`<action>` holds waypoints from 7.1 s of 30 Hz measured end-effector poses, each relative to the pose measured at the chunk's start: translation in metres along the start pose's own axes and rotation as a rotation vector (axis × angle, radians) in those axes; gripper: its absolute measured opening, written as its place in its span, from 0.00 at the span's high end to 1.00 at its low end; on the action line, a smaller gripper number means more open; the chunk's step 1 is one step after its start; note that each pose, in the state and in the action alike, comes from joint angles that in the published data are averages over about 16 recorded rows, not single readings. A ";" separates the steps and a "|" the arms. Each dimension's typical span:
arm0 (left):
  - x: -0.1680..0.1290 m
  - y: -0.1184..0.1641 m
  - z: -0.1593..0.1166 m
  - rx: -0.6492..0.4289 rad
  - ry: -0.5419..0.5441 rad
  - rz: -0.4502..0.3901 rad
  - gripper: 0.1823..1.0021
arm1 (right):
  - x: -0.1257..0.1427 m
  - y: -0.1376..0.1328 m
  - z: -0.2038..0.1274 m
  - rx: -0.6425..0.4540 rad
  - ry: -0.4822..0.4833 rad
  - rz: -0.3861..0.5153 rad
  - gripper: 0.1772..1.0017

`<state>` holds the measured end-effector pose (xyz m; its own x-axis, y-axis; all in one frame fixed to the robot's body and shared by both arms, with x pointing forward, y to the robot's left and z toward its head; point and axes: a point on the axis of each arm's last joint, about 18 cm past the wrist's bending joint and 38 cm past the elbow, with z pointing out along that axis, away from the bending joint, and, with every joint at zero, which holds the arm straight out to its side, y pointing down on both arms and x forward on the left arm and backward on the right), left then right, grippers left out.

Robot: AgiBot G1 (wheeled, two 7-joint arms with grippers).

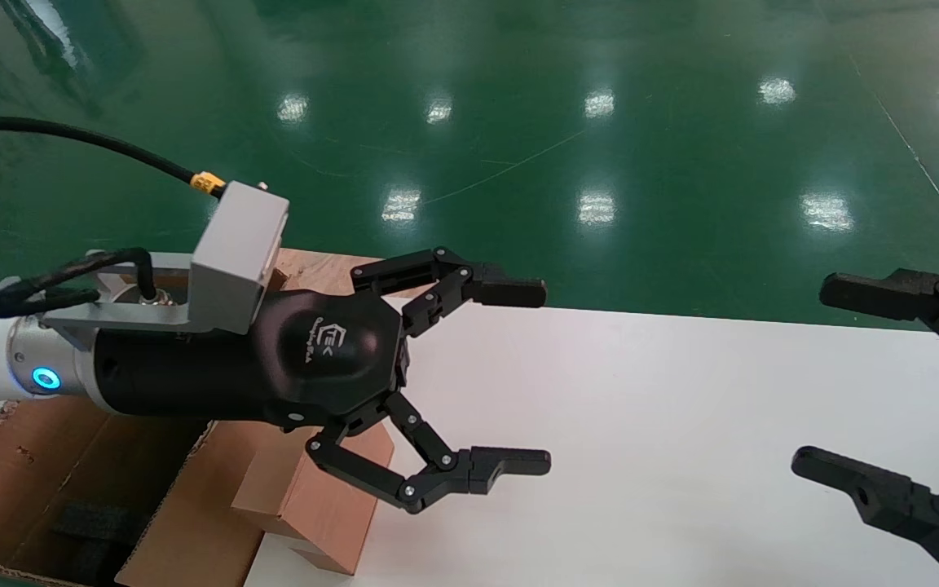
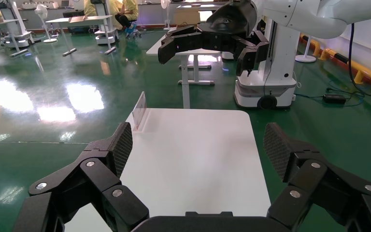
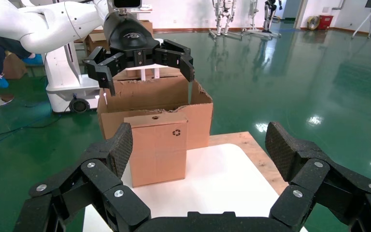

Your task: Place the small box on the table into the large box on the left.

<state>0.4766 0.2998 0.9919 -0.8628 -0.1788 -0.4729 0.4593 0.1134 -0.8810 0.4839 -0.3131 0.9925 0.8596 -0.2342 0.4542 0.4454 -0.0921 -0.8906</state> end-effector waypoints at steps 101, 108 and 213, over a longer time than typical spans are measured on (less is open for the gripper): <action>-0.115 0.018 -0.021 -0.986 -0.569 -0.214 0.00 | 0.000 0.000 0.000 0.000 0.001 0.001 0.98; -0.128 0.016 -0.012 -1.045 -0.643 -0.215 0.00 | 0.000 0.000 0.000 0.000 0.001 0.001 0.98; -0.085 0.044 -0.004 -1.572 -0.405 -0.543 0.00 | 0.000 0.000 0.000 0.001 0.002 0.001 0.98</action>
<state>0.5695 0.3236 0.9929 -0.6192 -0.7082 -0.3390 -0.6940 0.6956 -0.1857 0.4841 -0.3135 0.9926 0.8596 -0.2362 0.4531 0.4446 -0.0913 -0.8910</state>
